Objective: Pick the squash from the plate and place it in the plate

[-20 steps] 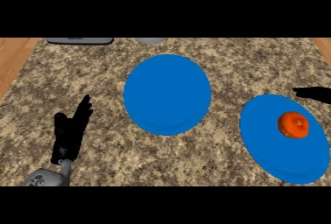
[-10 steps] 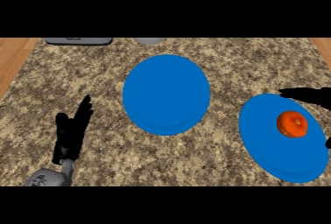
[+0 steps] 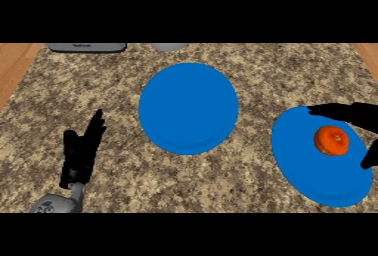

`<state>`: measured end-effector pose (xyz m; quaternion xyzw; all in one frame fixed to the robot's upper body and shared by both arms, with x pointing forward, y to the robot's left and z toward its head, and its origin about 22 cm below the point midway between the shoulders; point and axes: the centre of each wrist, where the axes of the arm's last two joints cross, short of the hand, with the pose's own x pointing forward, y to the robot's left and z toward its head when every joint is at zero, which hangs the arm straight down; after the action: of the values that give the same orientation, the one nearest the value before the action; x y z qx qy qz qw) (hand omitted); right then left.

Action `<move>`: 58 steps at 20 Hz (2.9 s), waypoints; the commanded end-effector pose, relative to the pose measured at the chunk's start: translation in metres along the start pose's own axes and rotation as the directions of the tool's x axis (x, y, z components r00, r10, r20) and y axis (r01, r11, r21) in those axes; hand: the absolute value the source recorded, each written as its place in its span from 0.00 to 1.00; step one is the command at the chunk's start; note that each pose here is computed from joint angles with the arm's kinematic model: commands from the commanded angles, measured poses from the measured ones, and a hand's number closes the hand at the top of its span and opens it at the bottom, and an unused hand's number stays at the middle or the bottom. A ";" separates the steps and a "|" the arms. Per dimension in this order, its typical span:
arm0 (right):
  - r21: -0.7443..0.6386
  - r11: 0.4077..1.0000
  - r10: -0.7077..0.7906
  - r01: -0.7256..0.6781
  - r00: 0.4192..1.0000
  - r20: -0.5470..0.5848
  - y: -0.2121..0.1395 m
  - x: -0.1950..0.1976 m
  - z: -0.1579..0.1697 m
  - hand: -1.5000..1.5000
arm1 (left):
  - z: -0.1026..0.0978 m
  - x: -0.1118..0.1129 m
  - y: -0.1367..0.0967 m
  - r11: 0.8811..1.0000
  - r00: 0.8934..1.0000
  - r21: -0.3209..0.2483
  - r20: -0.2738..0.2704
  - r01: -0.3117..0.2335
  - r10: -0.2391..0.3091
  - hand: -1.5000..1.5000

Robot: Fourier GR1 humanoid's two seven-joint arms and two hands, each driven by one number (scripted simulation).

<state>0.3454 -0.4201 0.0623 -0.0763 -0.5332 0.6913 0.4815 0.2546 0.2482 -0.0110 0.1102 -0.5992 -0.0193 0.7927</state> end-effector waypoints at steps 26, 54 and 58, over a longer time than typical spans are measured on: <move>-0.283 0.959 0.018 -0.010 1.000 0.025 0.027 0.023 -0.089 1.00 | 0.009 0.006 0.000 1.000 1.000 0.002 -0.013 -0.004 0.004 0.50; -0.838 0.524 -0.311 -0.149 0.883 -0.351 -0.032 0.366 -0.276 1.00 | -0.015 0.015 -0.010 1.000 1.000 -0.025 0.010 0.005 -0.005 0.50; -0.810 0.561 -0.330 -0.169 0.852 -0.406 -0.052 0.360 -0.281 1.00 | 0.002 0.003 0.003 1.000 1.000 -0.013 0.020 0.016 -0.016 0.50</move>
<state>0.3517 0.0313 0.1325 -0.4326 -0.6684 0.3109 0.5191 0.2613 0.2431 -0.0049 0.1056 -0.5997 -0.0278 0.7927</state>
